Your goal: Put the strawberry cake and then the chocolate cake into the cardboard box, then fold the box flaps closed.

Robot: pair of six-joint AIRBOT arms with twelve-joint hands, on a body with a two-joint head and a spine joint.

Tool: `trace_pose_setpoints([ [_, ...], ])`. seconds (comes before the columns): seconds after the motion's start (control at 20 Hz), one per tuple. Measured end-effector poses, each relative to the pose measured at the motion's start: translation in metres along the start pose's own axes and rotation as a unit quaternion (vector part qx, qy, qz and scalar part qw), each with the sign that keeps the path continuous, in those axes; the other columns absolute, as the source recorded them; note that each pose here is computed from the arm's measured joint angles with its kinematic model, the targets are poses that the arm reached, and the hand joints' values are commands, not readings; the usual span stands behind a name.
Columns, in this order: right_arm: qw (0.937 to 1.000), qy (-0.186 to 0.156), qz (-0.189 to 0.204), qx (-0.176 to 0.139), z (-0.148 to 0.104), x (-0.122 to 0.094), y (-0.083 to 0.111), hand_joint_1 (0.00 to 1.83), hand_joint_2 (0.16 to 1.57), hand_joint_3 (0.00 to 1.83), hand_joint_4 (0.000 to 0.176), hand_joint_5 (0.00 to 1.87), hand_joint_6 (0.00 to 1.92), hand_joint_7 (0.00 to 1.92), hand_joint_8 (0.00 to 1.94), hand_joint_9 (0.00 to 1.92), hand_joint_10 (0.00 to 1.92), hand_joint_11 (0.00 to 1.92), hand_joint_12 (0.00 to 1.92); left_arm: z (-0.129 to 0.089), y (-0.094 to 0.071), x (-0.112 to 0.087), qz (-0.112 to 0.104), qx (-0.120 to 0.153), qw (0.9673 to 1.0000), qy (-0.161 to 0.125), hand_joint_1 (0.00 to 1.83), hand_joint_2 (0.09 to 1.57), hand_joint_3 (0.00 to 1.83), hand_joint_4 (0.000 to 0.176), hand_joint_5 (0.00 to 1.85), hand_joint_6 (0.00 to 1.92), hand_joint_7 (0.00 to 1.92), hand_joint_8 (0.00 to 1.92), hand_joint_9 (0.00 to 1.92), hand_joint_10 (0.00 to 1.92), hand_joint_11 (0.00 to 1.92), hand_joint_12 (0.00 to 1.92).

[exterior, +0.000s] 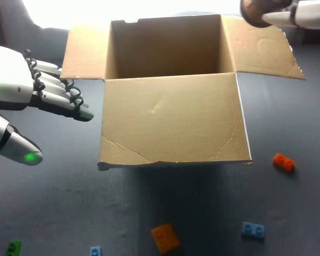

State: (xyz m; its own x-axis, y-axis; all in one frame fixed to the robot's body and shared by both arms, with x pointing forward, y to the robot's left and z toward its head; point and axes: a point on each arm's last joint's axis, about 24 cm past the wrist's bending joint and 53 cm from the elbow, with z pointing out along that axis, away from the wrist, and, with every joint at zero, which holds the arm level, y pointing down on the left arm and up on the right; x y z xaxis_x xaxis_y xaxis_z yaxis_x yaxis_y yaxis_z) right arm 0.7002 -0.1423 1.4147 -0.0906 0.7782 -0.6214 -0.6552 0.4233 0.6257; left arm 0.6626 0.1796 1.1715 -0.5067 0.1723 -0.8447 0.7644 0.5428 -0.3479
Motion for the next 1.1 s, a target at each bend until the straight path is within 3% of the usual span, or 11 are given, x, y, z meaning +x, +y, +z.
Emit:
trace_pose_setpoints([
  [0.3, 0.9990, 0.027, 0.012, -0.034, 0.020, 0.037, 0.026, 1.20, 1.17, 0.00, 0.000, 0.94, 1.05, 0.81, 1.29, 0.61, 1.22, 0.30, 1.72, 0.000, 0.002, -0.001, 0.001, -0.002, 1.0000, -0.001, 0.00, 1.18, 0.00, 0.002, 0.19, 0.01, 0.23, 0.00, 0.23, 0.01, 0.00, 0.81],
  [0.35, 0.9986, 0.031, 0.010, -0.041, 0.022, 0.043, 0.031, 1.20, 1.17, 0.00, 0.000, 0.96, 1.00, 0.78, 1.36, 0.57, 1.27, 0.27, 1.76, 0.000, 0.001, 0.000, 0.001, -0.002, 1.0000, -0.001, 0.00, 1.18, 0.00, 0.000, 0.19, 0.01, 0.24, 0.00, 0.23, 0.00, 0.00, 0.78],
  [0.45, 0.9974, 0.044, 0.000, -0.056, 0.030, 0.059, 0.040, 1.20, 1.17, 0.00, 0.000, 0.96, 1.01, 0.80, 1.31, 0.57, 1.25, 0.27, 1.77, 0.000, 0.002, -0.001, 0.001, -0.003, 1.0000, -0.001, 0.00, 1.17, 0.00, 0.002, 0.19, 0.00, 0.24, 0.00, 0.23, 0.00, 0.00, 0.79],
  [0.7, 0.9967, 0.059, -0.027, -0.049, 0.049, 0.073, 0.028, 1.20, 1.17, 0.00, 0.000, 0.95, 1.02, 0.79, 1.33, 0.54, 1.25, 0.25, 1.77, 0.000, 0.011, -0.007, 0.001, -0.015, 0.9998, -0.012, 0.00, 1.19, 0.00, 0.000, 0.20, 0.01, 0.23, 0.00, 0.23, 0.00, 0.00, 0.81],
  [0.75, 0.9958, 0.065, -0.040, -0.050, 0.050, 0.077, 0.027, 1.20, 1.17, 0.00, 0.000, 0.97, 1.02, 0.78, 1.33, 0.54, 1.25, 0.26, 1.77, 0.000, 0.011, -0.007, 0.002, -0.016, 0.9998, -0.013, 0.00, 1.18, 0.00, 0.006, 0.20, 0.00, 0.22, 0.00, 0.22, 0.00, 0.00, 0.78],
  [0.95, 0.9939, 0.077, -0.049, -0.061, 0.056, 0.089, 0.030, 1.21, 1.16, 0.00, 0.000, 1.00, 0.97, 0.79, 1.30, 0.55, 1.27, 0.22, 1.86, 0.001, 0.011, -0.008, 0.001, -0.016, 0.9998, -0.015, 0.00, 1.17, 0.00, 0.007, 0.20, 0.00, 0.23, 0.00, 0.23, 0.00, 0.00, 0.80],
  [1.1, 0.9930, 0.094, -0.046, -0.054, 0.062, 0.104, 0.025, 1.19, 1.18, 0.00, 0.000, 0.94, 1.04, 0.78, 1.34, 0.55, 1.25, 0.23, 1.82, 0.001, 0.012, -0.008, 0.001, -0.016, 0.9998, -0.015, 0.00, 1.16, 0.00, 0.006, 0.22, 0.01, 0.23, 0.00, 0.23, 0.00, 0.00, 0.83],
])
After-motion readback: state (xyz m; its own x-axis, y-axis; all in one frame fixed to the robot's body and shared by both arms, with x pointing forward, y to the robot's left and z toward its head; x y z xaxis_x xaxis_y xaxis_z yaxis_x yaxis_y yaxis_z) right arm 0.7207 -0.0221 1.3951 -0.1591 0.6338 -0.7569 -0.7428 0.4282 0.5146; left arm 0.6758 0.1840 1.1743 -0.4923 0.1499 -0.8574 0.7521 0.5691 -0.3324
